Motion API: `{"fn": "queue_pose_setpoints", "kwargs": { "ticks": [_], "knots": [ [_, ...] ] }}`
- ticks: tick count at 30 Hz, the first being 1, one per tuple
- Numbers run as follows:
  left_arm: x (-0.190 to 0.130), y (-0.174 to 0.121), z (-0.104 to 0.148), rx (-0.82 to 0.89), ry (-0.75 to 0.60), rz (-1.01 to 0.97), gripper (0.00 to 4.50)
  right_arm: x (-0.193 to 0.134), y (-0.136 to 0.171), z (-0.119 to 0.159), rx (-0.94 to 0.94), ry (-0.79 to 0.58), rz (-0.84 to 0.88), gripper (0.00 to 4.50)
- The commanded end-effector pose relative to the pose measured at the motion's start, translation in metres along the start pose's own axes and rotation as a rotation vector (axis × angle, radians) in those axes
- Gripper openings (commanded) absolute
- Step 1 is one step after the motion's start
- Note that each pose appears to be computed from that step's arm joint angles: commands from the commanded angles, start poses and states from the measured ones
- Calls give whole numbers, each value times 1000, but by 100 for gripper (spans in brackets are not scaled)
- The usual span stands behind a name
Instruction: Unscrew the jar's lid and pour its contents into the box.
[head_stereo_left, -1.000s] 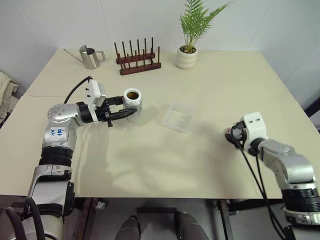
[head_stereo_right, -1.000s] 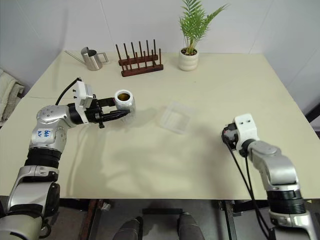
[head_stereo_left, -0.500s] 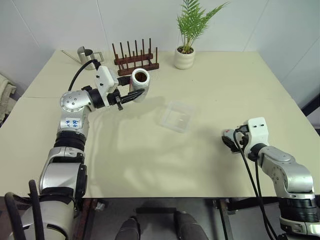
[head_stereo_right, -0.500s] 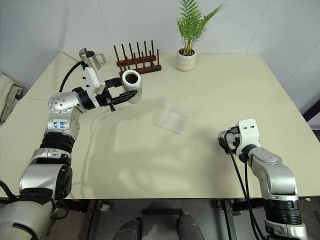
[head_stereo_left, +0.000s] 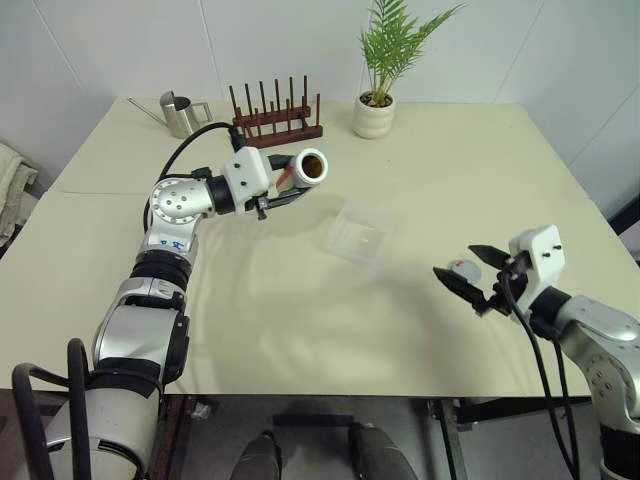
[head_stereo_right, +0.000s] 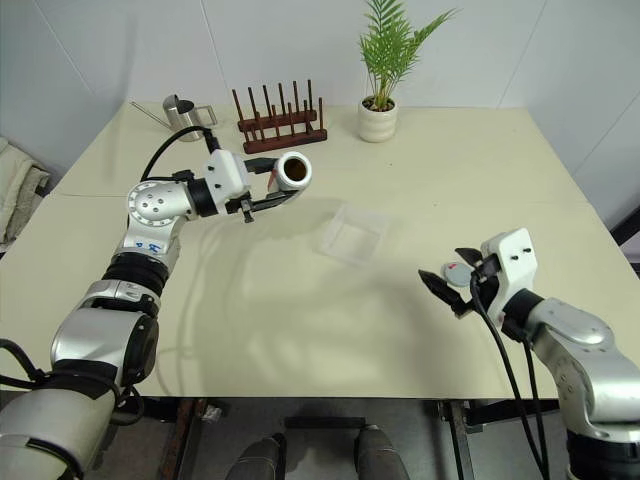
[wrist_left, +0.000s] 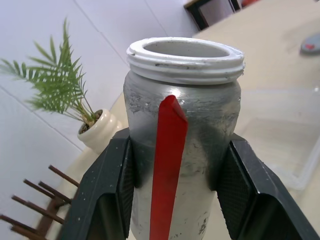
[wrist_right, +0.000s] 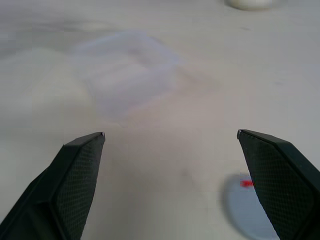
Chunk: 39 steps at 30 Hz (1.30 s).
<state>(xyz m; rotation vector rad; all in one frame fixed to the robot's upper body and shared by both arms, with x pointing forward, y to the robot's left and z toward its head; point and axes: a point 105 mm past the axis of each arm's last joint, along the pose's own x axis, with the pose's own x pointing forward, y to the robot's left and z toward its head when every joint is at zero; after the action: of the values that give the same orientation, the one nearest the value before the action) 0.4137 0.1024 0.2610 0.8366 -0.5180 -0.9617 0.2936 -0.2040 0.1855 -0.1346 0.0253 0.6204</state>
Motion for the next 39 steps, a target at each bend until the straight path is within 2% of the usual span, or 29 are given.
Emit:
{"fn": "queue_pose_setpoints", "kwargs": {
  "ticks": [1, 3, 9, 12, 13, 20, 23, 26, 33, 36, 39],
  "knots": [
    [15, 9, 18, 176, -3, -3, 185, -13, 4, 26, -74, -86, 39, 447],
    [27, 7, 21, 273, 27, -19, 185, -18, 8, 27, -57, -80, 61, 447],
    [61, 12, 32, 617, 113, 9, 185, -24, 0, 31, -114, -98, -21, 447],
    [78, 3, 34, 929, 134, -40, 185, -27, 3, 31, -110, -107, -49, 447],
    [85, -2, 37, 1050, 115, -66, 185, -28, 5, 30, -106, -113, -58, 447],
    [106, -29, 39, 1613, -51, -218, 185, -37, 22, 26, -80, -136, -89, 447],
    [112, -27, 42, 1785, -88, -212, 185, -42, 25, 25, -72, -140, -117, 447],
    [116, -21, 47, 1899, -92, -181, 185, -44, 26, 24, -67, -141, -145, 447],
    [120, -15, 61, 2029, -150, -98, 185, -44, 26, 24, -64, -138, -154, 447],
    [120, -14, 62, 2011, -152, -75, 185, -42, 24, 27, -71, -143, -146, 447],
    [115, -11, 58, 1824, -104, -38, 185, -40, 22, 31, -85, -145, -127, 447]
  ]
}}
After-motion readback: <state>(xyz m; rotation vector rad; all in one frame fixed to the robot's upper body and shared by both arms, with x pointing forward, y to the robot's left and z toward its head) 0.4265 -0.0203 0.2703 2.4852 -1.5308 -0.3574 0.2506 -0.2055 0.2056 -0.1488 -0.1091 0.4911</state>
